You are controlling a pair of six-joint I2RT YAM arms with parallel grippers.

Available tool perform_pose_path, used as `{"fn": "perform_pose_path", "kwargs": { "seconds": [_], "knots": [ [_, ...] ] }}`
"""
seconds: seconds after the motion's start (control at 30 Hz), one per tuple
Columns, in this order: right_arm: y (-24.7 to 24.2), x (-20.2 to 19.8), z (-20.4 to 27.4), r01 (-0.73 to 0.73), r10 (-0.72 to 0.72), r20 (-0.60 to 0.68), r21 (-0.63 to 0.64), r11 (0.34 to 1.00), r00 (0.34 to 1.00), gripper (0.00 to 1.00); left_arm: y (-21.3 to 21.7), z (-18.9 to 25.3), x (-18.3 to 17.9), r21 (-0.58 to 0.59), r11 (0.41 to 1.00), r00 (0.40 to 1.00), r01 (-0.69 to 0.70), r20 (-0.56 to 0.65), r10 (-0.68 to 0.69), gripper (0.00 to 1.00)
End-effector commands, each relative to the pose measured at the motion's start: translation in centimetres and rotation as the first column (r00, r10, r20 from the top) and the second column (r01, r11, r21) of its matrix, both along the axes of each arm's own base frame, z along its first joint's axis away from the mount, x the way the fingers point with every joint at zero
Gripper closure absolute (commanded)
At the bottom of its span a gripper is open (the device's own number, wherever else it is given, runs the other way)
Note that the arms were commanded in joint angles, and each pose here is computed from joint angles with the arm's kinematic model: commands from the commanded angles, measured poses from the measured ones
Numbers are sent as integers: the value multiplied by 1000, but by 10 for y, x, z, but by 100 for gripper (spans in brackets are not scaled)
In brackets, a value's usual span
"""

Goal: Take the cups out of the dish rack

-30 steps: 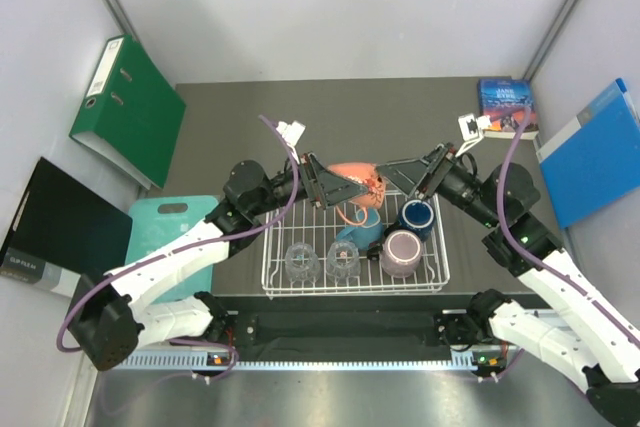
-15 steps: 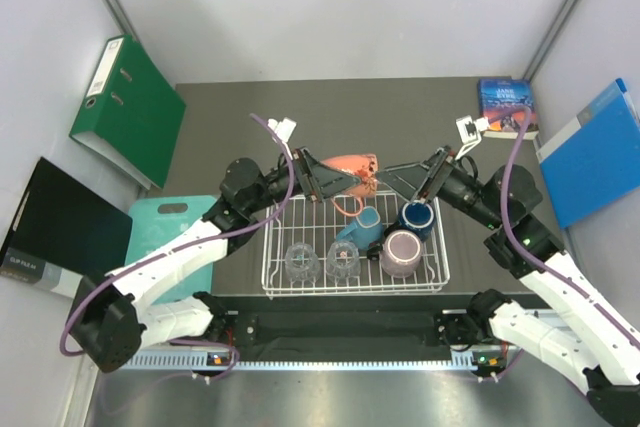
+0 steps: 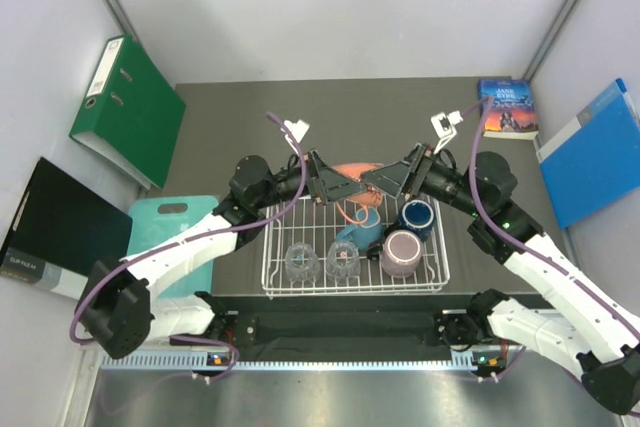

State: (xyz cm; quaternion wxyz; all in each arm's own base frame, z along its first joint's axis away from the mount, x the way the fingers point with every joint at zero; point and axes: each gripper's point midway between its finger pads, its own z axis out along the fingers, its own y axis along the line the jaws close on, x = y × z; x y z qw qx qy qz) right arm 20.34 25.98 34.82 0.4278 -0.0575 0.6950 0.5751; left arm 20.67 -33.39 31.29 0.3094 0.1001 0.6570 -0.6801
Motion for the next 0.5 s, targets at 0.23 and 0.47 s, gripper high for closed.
{"fn": "perform_pose_path", "kwargs": {
  "seconds": [0.23,0.47],
  "knots": [
    [10,0,30,-62,55,86,84,995,995,69,-1,59,-27,-131,982,976,138,187,-112,100],
    [5,2,32,-26,19,110,62,998,994,100,-2,46,-16,-88,993,987,75,151,-62,99]
  ]
}}
